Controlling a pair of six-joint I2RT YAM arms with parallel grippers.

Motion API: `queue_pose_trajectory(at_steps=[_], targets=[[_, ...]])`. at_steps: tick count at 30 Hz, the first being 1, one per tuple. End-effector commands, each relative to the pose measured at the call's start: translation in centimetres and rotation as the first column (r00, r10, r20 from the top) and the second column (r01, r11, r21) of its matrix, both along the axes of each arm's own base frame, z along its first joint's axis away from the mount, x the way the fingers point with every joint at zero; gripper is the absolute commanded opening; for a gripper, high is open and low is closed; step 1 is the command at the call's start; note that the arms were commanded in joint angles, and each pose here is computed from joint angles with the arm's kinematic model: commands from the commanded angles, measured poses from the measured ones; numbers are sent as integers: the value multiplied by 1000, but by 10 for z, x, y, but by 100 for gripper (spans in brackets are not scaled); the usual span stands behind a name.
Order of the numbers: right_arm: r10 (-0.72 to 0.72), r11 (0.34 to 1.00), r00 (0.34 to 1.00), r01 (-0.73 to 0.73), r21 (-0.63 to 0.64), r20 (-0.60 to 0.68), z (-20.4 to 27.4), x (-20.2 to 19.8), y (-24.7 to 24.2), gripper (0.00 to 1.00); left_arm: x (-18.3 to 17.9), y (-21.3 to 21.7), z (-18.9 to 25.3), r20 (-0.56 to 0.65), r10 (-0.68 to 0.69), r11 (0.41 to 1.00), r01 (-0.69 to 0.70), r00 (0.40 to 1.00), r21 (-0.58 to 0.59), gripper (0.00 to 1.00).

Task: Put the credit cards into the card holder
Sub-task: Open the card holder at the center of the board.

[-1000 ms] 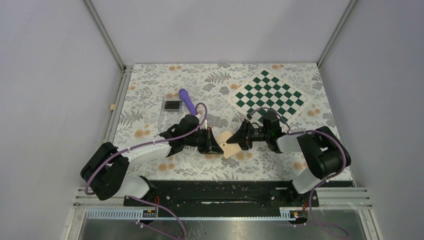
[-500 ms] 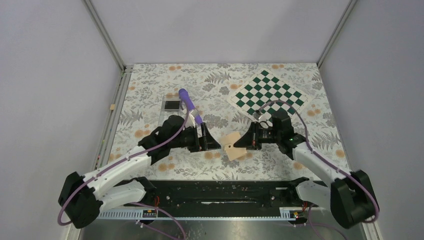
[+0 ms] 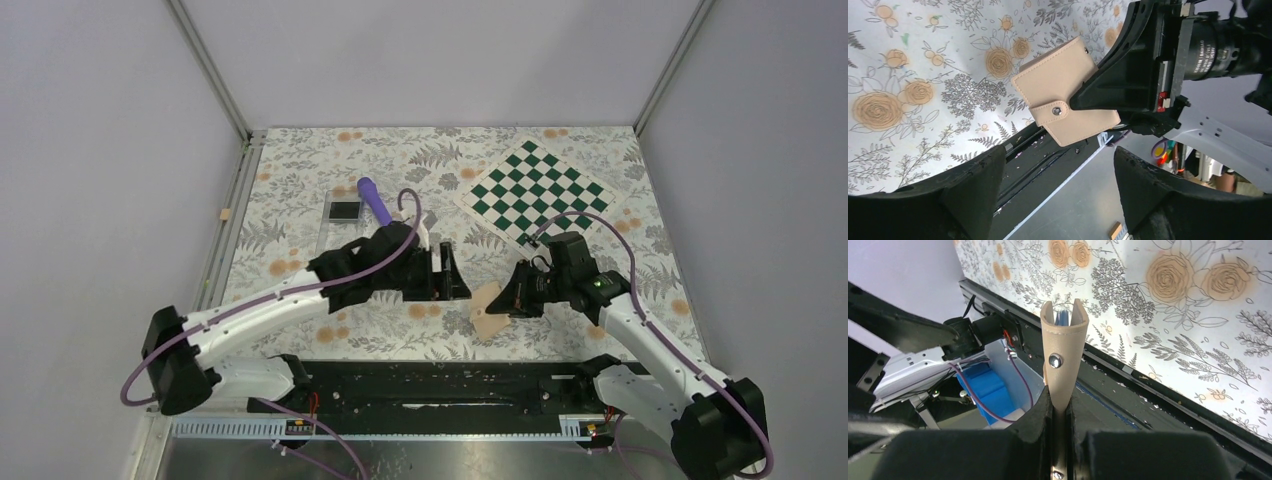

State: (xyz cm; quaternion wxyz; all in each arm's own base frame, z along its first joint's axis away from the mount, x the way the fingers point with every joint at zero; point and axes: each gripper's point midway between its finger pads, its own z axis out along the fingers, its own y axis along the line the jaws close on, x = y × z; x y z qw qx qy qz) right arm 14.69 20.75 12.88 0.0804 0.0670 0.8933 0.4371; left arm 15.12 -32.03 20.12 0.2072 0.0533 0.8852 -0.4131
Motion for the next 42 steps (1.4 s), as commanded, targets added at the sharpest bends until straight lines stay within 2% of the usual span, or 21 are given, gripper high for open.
queue_pose_trajectory(at_steps=[1, 4, 8, 13, 28, 36, 42], targets=[[-14, 999, 999, 16, -51, 37, 13, 0, -6, 0, 3, -20, 2, 32, 1, 994, -4, 1000, 111, 77], [-20, 998, 999, 22, -63, 31, 12, -1, -8, 0, 0, -34, -13, 16, -15, 981, 12, 1000, 191, 75], [-25, 997, 999, 26, -71, 26, 12, -3, -10, 0, -7, -53, -22, 1, -52, 970, 50, 999, 240, 67], [-34, 997, 999, 37, -74, 33, 14, -3, -12, 0, -10, -65, -36, 10, -74, 951, 68, 997, 303, 63], [-18, 998, 1000, 18, -53, 14, 16, -8, -9, 0, 2, -72, -72, 16, -27, 926, 19, 1000, 377, 59], [1, 999, 1000, -1, -50, 0, 16, -13, -9, 0, 10, -69, -90, 7, 28, 913, -28, 1000, 407, 43], [15, 999, 1000, -15, -52, -3, 18, -15, -9, 0, 21, -42, -113, -25, 106, 890, -83, 994, 448, 34]])
